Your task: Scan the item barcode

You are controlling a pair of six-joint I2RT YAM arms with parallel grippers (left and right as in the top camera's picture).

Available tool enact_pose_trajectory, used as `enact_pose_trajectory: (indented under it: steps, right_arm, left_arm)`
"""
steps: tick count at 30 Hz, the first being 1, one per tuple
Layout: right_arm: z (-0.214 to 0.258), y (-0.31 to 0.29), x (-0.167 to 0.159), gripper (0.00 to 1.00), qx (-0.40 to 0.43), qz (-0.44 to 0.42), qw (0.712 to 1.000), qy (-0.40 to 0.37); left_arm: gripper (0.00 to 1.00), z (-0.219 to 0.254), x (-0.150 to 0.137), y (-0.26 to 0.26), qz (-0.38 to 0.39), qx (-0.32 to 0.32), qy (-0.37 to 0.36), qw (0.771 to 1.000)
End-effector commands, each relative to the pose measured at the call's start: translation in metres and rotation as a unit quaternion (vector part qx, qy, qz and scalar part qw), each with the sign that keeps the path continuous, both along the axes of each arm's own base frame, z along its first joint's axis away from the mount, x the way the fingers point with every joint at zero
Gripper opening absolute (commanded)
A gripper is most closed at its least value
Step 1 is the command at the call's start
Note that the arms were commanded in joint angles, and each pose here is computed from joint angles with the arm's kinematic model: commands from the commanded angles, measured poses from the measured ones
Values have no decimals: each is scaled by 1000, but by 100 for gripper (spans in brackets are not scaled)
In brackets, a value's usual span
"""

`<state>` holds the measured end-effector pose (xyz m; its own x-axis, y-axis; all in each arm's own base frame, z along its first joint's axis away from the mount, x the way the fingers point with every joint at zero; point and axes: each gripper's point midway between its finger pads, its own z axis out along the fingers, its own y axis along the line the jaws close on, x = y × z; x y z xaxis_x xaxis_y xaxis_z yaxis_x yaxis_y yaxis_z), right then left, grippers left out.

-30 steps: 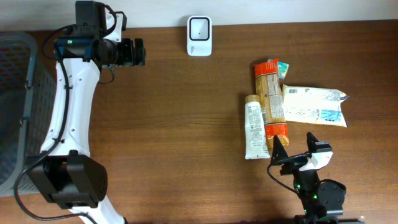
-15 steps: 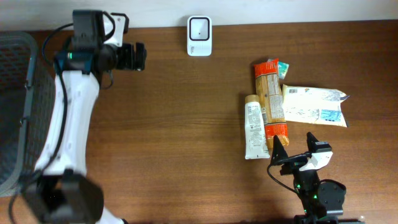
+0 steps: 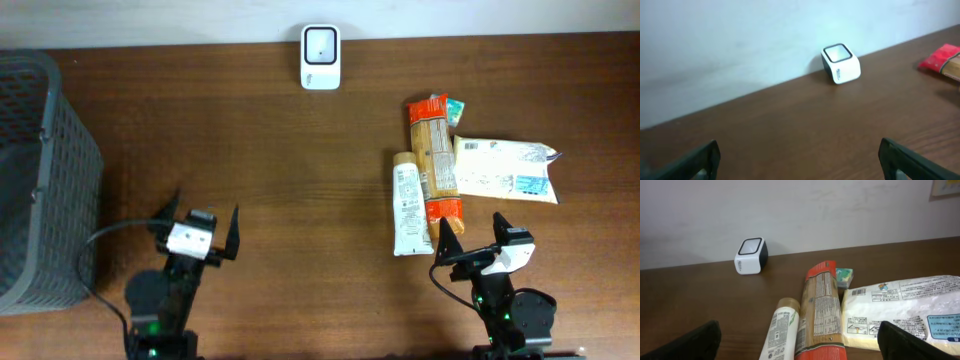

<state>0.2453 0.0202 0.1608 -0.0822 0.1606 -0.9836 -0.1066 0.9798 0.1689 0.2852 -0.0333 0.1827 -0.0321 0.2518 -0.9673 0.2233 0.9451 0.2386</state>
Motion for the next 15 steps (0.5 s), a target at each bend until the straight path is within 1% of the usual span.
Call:
enact_pose_trajectory:
  steps: [1,8,10,12,15]
  right_arm:
    - [-2,-1,0,99,5,-3,1000,3]
    - [-2,-1,0,99,5,-3,1000,3]
    - [-2,-1,0,99,5,-3,1000,3]
    - [-2,-1,0,99,5,-3,1000,3]
    - [-3,-1,0,99,5,-3,1000,4]
  left_arm:
    - [99,-7,-14,5,14,13,-31,999]
    - [99,-17,-34,12,35,15,-22,999]
    - [99,-14,-40,13,39,15,-32,999]
    - [99,-23,-40,18,52,16,-13,998]
    - [99,-23,-40,17,50,15,-14,999]
